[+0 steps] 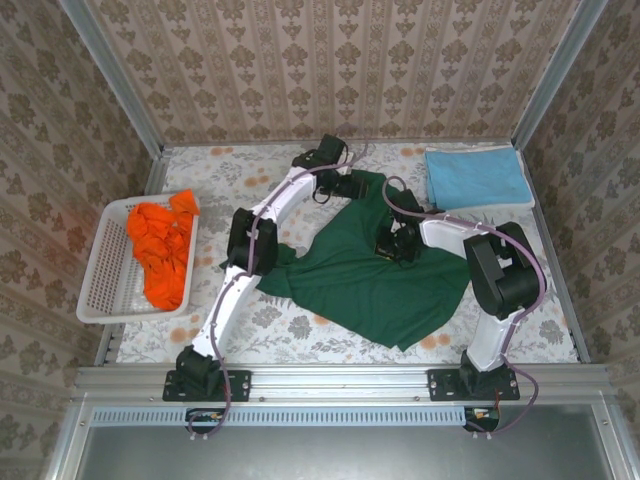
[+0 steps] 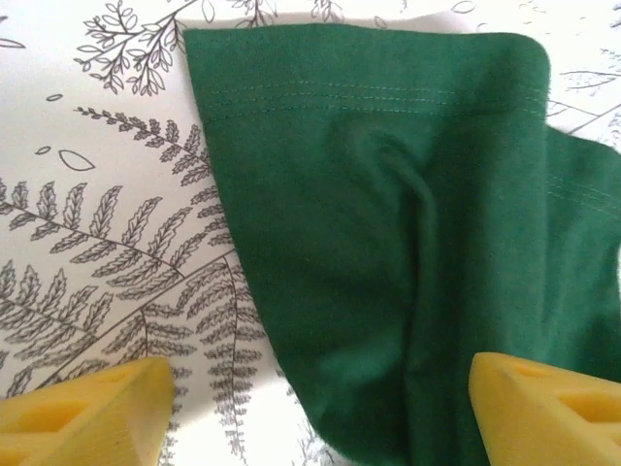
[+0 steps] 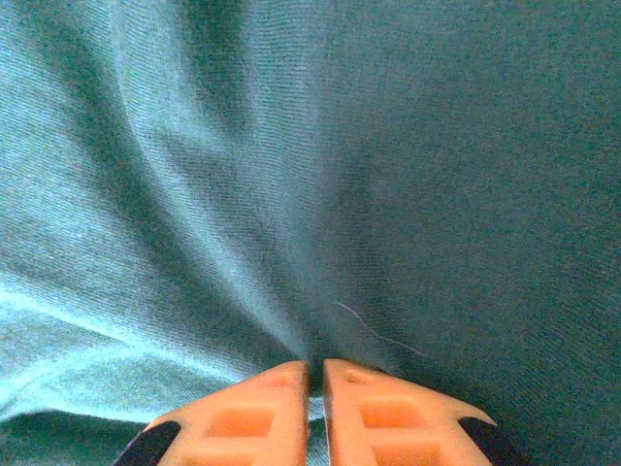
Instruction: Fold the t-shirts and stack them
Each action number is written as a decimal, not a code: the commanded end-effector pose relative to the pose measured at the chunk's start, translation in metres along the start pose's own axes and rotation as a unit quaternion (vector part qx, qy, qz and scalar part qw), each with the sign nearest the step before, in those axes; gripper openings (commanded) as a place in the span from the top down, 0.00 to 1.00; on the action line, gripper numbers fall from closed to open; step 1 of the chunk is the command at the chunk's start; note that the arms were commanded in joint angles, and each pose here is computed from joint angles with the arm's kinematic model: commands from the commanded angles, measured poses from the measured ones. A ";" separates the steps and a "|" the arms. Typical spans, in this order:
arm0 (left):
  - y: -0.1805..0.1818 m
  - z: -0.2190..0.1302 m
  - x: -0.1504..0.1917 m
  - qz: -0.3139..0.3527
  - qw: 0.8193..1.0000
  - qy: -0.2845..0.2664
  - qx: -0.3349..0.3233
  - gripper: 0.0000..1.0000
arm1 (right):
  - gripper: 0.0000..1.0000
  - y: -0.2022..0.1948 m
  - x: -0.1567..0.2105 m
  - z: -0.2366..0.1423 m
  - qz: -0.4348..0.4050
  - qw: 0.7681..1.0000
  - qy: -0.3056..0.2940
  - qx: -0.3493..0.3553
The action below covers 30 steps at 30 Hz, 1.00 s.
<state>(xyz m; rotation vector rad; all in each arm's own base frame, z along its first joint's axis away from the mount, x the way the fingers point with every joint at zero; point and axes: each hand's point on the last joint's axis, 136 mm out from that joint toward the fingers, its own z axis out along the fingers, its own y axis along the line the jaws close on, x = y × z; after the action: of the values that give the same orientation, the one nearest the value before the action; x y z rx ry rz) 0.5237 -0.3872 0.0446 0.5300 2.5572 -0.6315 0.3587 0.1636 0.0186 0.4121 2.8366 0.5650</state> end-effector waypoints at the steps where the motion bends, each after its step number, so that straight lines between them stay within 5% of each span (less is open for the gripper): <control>1: 0.003 -0.004 -0.006 0.007 1.000 -0.007 -0.017 0.23 | 0.84 0.002 0.004 -0.003 0.001 1.000 0.000 -0.018; 13: -0.009 0.025 -0.014 0.028 0.999 -0.044 -0.017 0.36 | 0.86 0.003 0.005 0.000 0.002 1.000 -0.002 -0.029; 19: -0.010 0.026 -0.014 0.024 0.999 -0.045 -0.015 0.56 | 0.86 0.003 0.005 0.001 0.003 1.000 -0.002 -0.031; 24: -0.008 0.027 -0.011 0.013 0.999 -0.041 -0.023 0.61 | 0.87 0.003 0.004 0.001 0.005 0.999 -0.003 -0.031; 30: -0.005 0.029 -0.008 0.000 0.999 -0.036 -0.028 0.89 | 0.87 0.001 0.004 0.001 0.007 0.999 -0.004 -0.031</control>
<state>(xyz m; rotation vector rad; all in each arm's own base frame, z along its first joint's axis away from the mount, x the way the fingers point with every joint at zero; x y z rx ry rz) 0.5407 -0.4073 0.0376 0.4908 2.4722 -0.5820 0.3626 0.1693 0.0180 0.3956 2.7893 0.6430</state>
